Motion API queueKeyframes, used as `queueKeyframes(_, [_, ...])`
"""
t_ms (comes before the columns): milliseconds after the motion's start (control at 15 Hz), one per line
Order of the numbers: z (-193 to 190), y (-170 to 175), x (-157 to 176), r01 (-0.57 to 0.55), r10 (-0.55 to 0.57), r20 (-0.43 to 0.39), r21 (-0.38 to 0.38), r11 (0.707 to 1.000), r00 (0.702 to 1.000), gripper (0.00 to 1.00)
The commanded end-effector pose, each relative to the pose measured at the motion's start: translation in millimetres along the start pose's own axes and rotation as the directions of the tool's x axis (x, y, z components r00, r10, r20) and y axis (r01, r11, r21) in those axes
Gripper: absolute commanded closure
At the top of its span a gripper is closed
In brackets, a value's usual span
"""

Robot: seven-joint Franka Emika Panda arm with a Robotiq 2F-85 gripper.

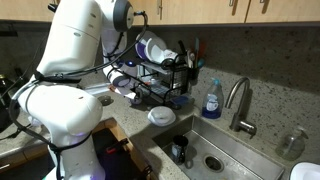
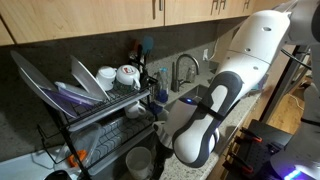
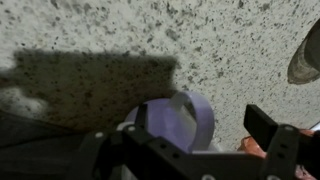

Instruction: Pick up the white mug and put it on the bottom shelf of the dishrack

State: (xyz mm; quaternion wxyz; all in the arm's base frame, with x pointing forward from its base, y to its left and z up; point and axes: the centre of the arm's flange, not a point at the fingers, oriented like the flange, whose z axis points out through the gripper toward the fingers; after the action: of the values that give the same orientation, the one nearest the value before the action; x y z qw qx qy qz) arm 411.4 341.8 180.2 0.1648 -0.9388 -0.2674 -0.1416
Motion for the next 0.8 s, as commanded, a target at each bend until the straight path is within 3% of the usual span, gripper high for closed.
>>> queueKeyframes(0, [4.9, -6.6, 0.2, -0.018, 0.017, -0.031, -0.018, 1.0, 0.999, 0.32])
queueKeyframes(533, [-6.2, -4.3, -4.4, -0.033, 0.025, -0.108, -0.075, 0.997, 0.994, 0.95])
queueKeyframes(733, [-8.8, 0.5, -6.7, -0.051, 0.038, -0.13, -0.096, 0.994, 0.991, 1.0])
